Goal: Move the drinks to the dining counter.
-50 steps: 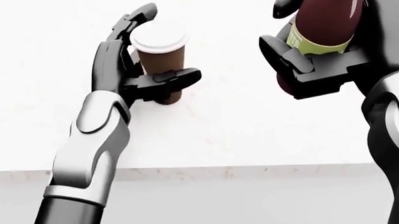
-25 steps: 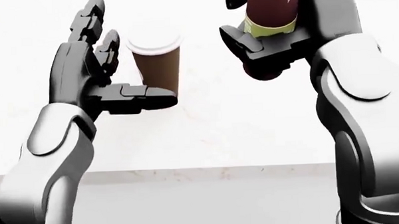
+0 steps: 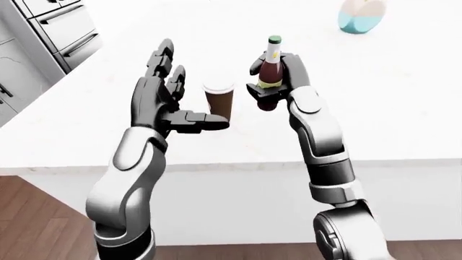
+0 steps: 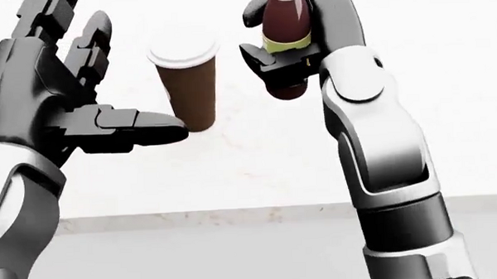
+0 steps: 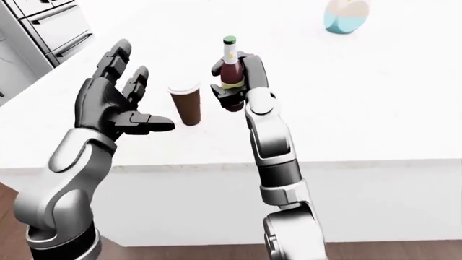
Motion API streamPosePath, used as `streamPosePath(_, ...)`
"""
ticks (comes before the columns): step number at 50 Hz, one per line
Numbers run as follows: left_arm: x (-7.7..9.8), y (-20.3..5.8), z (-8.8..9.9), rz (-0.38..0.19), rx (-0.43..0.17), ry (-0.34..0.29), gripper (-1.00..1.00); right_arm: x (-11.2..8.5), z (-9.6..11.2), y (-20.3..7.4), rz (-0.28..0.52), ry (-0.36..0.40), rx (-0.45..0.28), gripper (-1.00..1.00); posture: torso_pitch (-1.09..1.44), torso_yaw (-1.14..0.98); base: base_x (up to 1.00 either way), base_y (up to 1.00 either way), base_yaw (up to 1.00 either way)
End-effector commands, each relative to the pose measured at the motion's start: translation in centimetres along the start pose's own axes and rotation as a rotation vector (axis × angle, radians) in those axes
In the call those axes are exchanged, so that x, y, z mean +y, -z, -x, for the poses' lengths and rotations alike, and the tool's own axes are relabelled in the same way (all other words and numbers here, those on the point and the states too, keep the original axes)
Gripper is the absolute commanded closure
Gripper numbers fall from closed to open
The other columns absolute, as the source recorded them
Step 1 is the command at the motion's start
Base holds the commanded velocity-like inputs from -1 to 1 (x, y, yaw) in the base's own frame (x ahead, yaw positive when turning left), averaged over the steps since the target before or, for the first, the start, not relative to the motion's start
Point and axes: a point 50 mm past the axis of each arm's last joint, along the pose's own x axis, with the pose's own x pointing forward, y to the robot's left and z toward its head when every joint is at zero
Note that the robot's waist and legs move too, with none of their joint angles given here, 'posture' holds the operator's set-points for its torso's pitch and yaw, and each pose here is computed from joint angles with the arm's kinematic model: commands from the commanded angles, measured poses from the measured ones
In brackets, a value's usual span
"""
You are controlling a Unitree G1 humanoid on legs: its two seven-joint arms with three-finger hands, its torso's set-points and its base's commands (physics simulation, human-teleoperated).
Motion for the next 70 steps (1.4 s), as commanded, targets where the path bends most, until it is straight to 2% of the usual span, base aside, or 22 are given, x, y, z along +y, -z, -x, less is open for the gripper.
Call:
streamPosePath(1, -0.1, -1.7, 0.1, 0.001, -0.088, 0.006, -1.00, -0.1, 0.0, -2.5, -0.008, 0.037, -0.133, 1.00, 0.00, 0.00, 0.00, 0.00, 0.00)
streamPosePath(12, -0.2, -2.0, 0.9, 0.011, -0.102, 0.010, -1.00, 0.7, -0.5, -1.1, -0.018, 0.044, -0.104, 1.00, 0.00, 0.00, 0.00, 0.00, 0.00)
streamPosePath(24, 0.2, -1.9, 1.0, 0.020, -0.105, 0.001, -1.00, 0.9, -1.0, 1.0, -0.014, 0.050, 0.000, 1.00, 0.00, 0.00, 0.00, 0.00, 0.00)
streamPosePath(34, 0.1, -2.0, 1.0, 0.018, -0.109, 0.000, -1.00, 1.1, -1.1, 2.3, -0.018, 0.052, 0.034, 1.00, 0.00, 0.00, 0.00, 0.00, 0.00)
streamPosePath(35, 0.2, -2.0, 1.0, 0.018, -0.109, 0.000, -1.00, 1.1, -1.2, 2.3, -0.018, 0.051, 0.033, 0.97, 0.00, 0.00, 0.00, 0.00, 0.00)
streamPosePath(37, 0.2, -2.0, 1.0, 0.019, -0.109, -0.001, -1.00, 1.1, -1.1, 2.3, -0.019, 0.052, 0.034, 0.72, 0.00, 0.00, 0.00, 0.00, 0.00)
streamPosePath(39, 0.1, -2.1, 1.0, 0.018, -0.111, 0.001, -1.00, 1.0, -1.1, 2.4, -0.017, 0.054, 0.035, 0.61, 0.00, 0.00, 0.00, 0.00, 0.00)
streamPosePath(43, 0.1, -2.1, 1.0, 0.018, -0.111, 0.002, -1.00, 1.1, -1.1, 2.4, -0.016, 0.052, 0.036, 0.58, 0.00, 0.00, 0.00, 0.00, 0.00)
streamPosePath(49, 0.2, -1.9, 1.0, 0.021, -0.113, 0.001, -1.00, 1.1, -1.1, 3.0, -0.020, 0.050, 0.041, 0.24, 0.00, 0.00, 0.00, 0.00, 0.00)
streamPosePath(56, 0.1, -1.7, 1.0, 0.022, -0.111, 0.000, -1.00, 1.2, -1.1, 3.3, -0.020, 0.041, 0.041, 0.01, 0.00, 0.00, 0.00, 0.00, 0.00)
streamPosePath(61, 0.2, -1.8, 1.0, 0.022, -0.113, -0.003, -1.00, 1.2, -1.1, 3.4, -0.022, 0.040, 0.044, -0.36, 0.00, 0.00, 0.00, 0.00, 0.00)
streamPosePath(66, 0.1, -1.9, 1.0, 0.023, -0.113, -0.003, -1.00, 1.2, -1.1, 3.5, -0.022, 0.040, 0.046, -0.59, 0.00, 0.00, 0.00, 0.00, 0.00)
streamPosePath(70, 0.1, -1.9, 1.1, 0.022, -0.113, -0.003, -1.00, 1.1, -1.1, 3.5, -0.022, 0.040, 0.046, -0.61, 0.00, 0.00, 0.00, 0.00, 0.00)
